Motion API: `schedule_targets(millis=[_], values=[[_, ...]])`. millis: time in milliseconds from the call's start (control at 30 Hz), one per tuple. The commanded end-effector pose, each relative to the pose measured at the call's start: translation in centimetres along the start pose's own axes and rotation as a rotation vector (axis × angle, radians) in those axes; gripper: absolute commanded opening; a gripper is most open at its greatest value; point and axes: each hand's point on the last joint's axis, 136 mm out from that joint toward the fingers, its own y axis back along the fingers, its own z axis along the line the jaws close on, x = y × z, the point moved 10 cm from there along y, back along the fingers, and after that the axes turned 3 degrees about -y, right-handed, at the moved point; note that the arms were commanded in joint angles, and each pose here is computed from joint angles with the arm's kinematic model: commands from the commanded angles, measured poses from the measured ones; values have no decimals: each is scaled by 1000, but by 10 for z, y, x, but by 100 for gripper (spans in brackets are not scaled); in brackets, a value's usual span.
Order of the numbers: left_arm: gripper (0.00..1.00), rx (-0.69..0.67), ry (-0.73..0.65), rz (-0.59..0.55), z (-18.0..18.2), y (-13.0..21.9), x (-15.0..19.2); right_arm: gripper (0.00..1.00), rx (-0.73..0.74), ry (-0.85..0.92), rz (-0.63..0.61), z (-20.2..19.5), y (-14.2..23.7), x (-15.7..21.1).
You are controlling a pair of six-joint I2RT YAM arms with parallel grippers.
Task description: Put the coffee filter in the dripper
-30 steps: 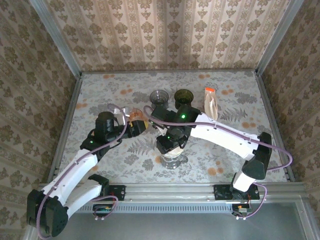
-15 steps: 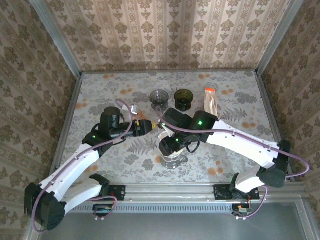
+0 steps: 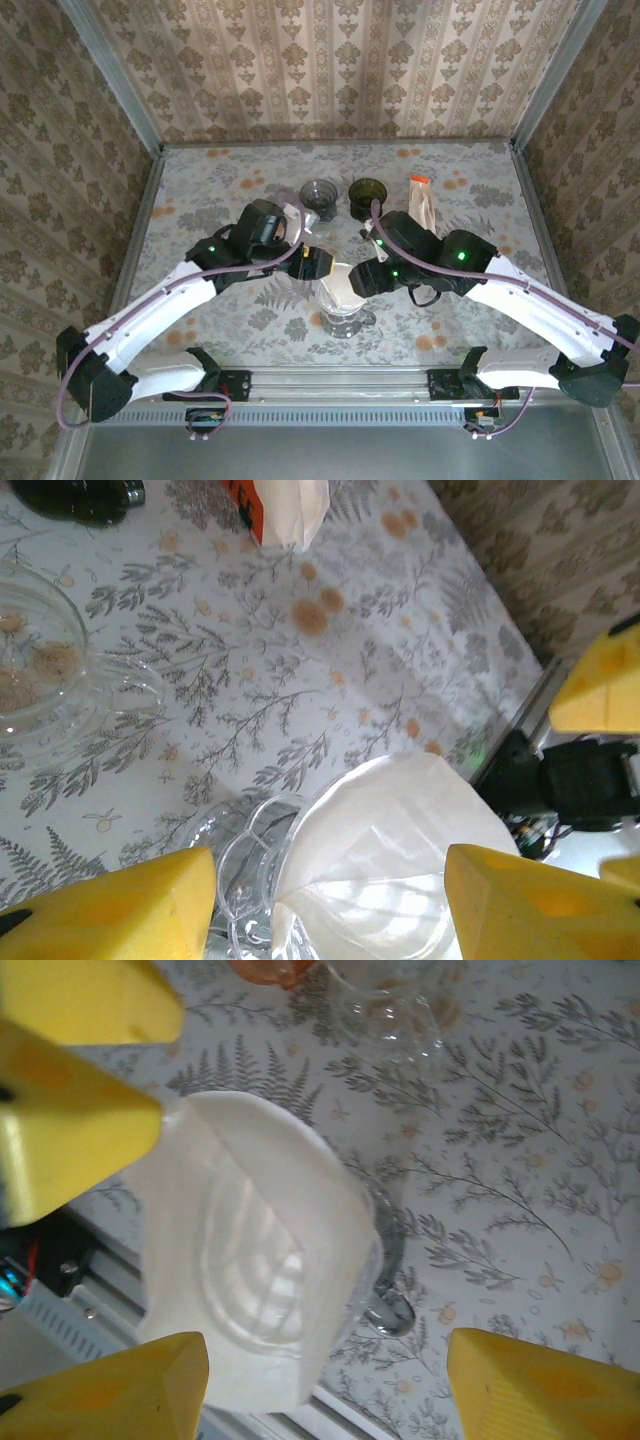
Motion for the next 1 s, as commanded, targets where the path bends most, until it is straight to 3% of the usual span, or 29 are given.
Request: schedule_targets(millis=[0,333,533,767,967], values=[[58,-76,-54,87,0,2,6,66,32,-9,-27,-4,-7,0],[47,-101,-30,171,2,2,18,67,55,10,-21,-5,-19,-1],[47,-96,-14,176,2,3,23,66,62,17,5,-4,-26,0],[46,-83,-4,181,2,-1,26,52,69,23,36,-3,-38,1],[44,-85,8,189,5,-4,31,50,83,32,48,-3,-44,2]])
